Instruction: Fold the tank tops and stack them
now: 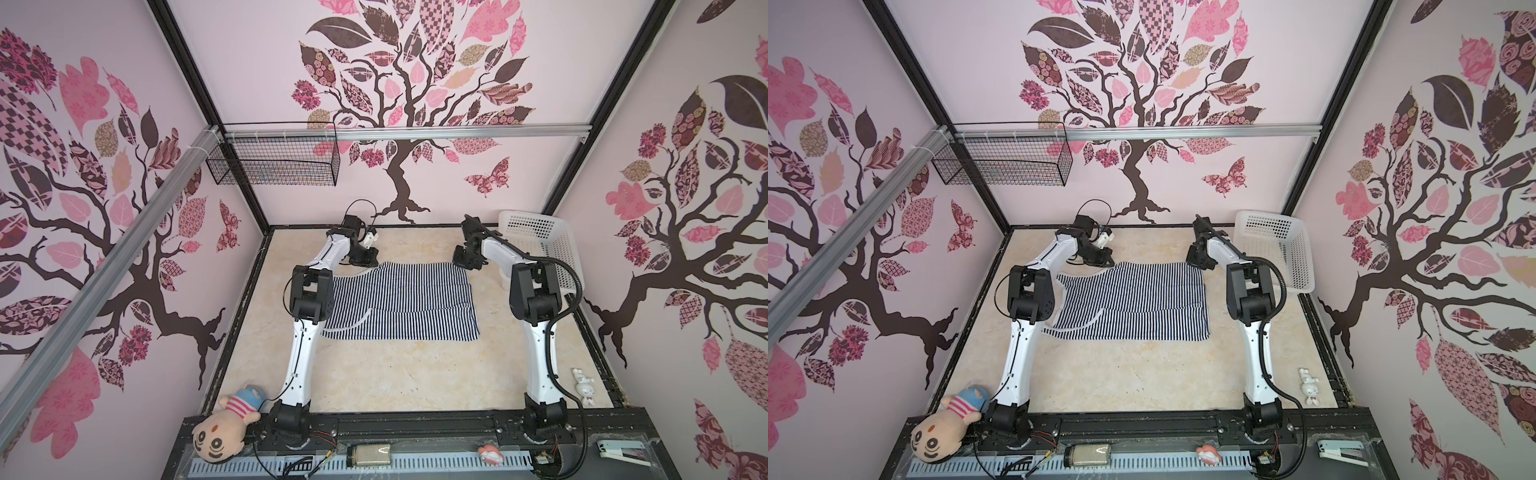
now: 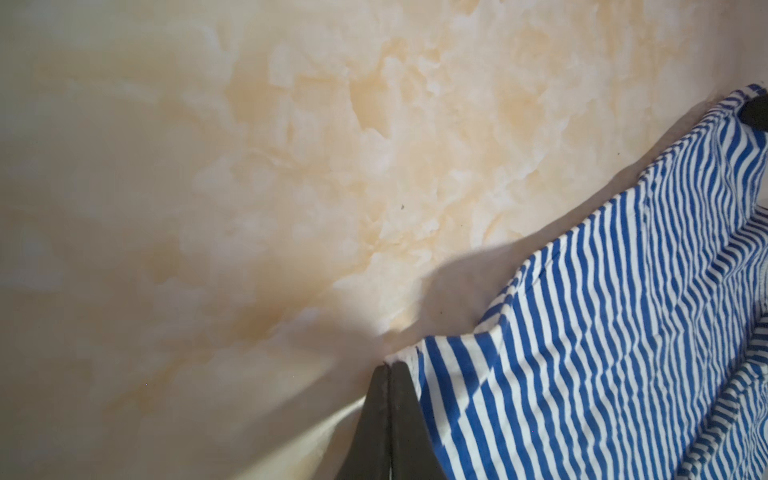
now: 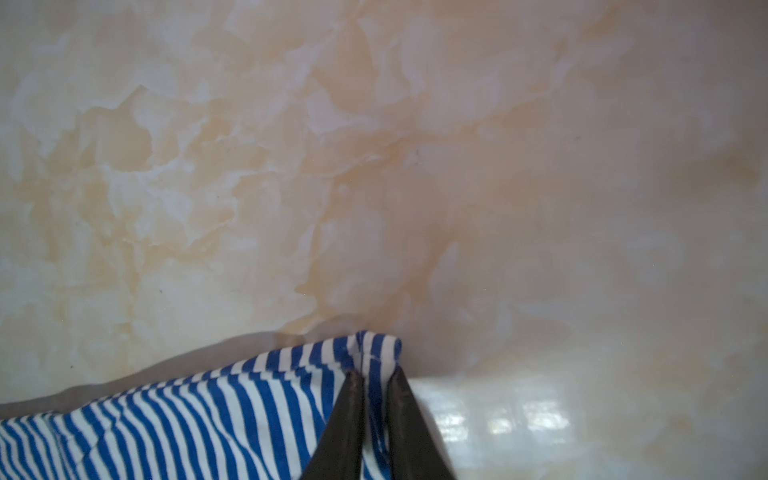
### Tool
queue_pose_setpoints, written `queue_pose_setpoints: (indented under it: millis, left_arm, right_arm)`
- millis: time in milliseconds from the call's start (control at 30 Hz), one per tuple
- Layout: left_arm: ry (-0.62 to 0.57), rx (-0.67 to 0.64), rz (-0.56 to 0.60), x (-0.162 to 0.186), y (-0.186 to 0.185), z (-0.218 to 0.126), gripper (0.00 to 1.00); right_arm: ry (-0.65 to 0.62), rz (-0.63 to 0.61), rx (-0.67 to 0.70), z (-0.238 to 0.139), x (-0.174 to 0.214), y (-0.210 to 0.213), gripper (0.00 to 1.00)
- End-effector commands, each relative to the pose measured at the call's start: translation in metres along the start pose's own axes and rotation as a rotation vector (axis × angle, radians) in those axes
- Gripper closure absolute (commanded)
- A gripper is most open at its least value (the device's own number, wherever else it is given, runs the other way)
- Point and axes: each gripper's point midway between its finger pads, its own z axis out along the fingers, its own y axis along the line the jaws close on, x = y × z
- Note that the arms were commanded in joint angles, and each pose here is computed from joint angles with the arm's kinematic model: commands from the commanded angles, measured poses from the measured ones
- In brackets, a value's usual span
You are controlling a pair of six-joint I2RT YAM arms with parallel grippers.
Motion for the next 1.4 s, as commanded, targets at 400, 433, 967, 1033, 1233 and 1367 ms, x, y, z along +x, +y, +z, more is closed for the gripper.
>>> queue_pose_setpoints:
  millis: [400, 433, 967, 1033, 1233, 1367]
  left_arm:
    - [-0.151, 0.059, -0.003, -0.024, -0.015, -0.055, 1.0]
    - [-0.148, 0.066, -0.002, -0.022, -0.017, -0.057, 1.0]
    - [-0.092, 0.098, -0.003, 0.009, -0.031, -0.06, 1.0]
    - [-0.092, 0.097, -0.001, 0.01, -0.032, -0.06, 1.0]
    - [-0.1, 0.103, -0.006, 0.007, -0.034, -0.062, 1.0]
    - [-0.104, 0.106, -0.006, 0.006, -0.036, -0.062, 1.0]
  right_arm:
    - [-0.131, 0.013, -0.067, -0.066, -0.019, 0.01, 0.84]
    - [-0.127, 0.016, -0.069, -0.067, -0.016, 0.01, 0.84]
    - [-0.143, 0.033, -0.044, -0.058, -0.021, 0.006, 0.55]
    - [-0.135, 0.032, -0.023, -0.049, -0.03, 0.007, 0.54]
    - [-0.072, 0.017, 0.023, -0.024, -0.036, 0.008, 0.54]
    - [-0.067, 0.014, 0.025, -0.019, -0.036, 0.008, 0.54]
